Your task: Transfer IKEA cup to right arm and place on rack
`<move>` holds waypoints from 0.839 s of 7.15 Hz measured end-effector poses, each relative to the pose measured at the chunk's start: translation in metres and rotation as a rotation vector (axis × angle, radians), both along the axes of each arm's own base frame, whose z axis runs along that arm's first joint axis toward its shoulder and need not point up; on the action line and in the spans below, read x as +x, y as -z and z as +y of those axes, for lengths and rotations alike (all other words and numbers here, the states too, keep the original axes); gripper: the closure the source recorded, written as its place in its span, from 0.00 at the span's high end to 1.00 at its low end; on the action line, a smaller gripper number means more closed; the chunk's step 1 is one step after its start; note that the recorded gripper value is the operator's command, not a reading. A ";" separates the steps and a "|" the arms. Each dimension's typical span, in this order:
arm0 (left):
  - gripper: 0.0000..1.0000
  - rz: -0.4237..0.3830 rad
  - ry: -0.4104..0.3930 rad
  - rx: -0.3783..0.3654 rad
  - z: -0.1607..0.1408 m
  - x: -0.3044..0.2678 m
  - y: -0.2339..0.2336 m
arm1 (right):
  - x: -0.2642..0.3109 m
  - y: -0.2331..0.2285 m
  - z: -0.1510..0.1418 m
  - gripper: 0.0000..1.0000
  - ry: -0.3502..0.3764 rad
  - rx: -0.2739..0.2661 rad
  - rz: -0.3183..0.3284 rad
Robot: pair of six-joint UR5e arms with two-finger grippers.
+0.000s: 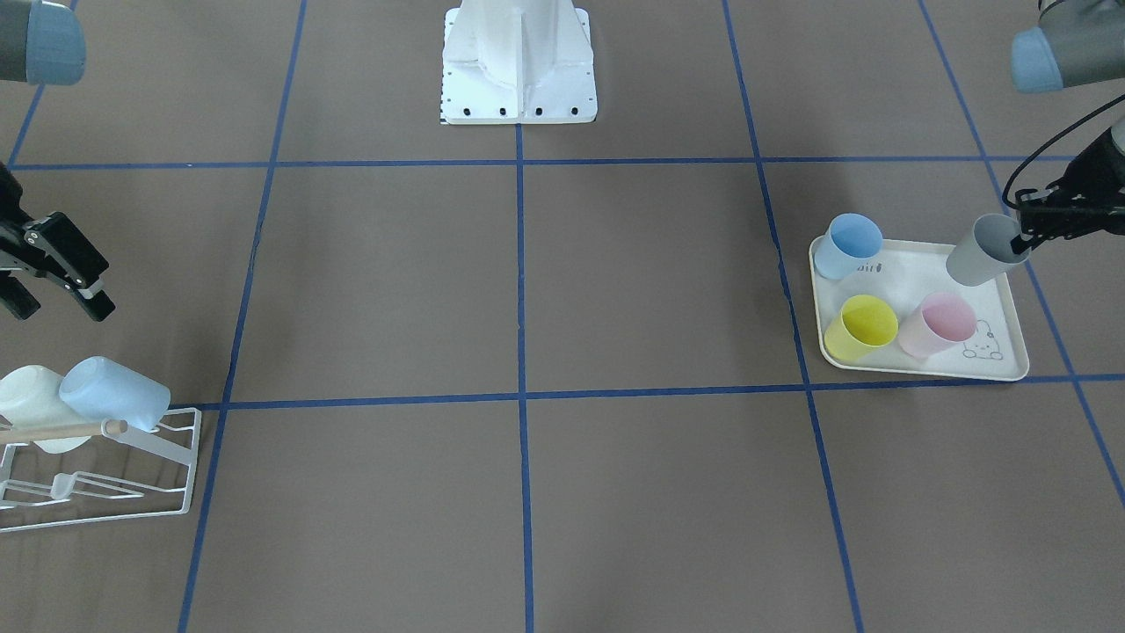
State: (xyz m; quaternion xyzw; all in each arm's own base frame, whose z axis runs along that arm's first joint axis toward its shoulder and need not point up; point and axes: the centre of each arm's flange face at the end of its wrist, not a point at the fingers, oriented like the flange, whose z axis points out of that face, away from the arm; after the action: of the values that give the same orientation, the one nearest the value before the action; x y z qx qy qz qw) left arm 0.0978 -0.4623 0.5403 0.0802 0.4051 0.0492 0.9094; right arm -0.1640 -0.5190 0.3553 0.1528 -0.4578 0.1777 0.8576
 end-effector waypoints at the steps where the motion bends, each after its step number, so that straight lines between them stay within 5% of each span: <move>1: 0.00 0.006 0.002 0.018 -0.008 0.002 0.037 | 0.000 0.001 0.000 1.00 -0.001 0.001 -0.001; 4: 0.00 0.100 0.006 0.130 -0.008 0.020 0.156 | -0.001 0.005 0.001 1.00 0.005 0.006 -0.009; 6: 0.00 0.256 0.026 0.015 -0.016 0.096 0.248 | -0.009 0.016 0.004 1.00 -0.001 -0.011 -0.047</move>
State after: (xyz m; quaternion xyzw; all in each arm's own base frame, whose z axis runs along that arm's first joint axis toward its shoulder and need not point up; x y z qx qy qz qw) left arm 0.1938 -0.4784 0.2918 0.0978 0.5163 0.0299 0.8503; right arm -0.1728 -0.5150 0.3390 0.1442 -0.4768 0.1844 0.8473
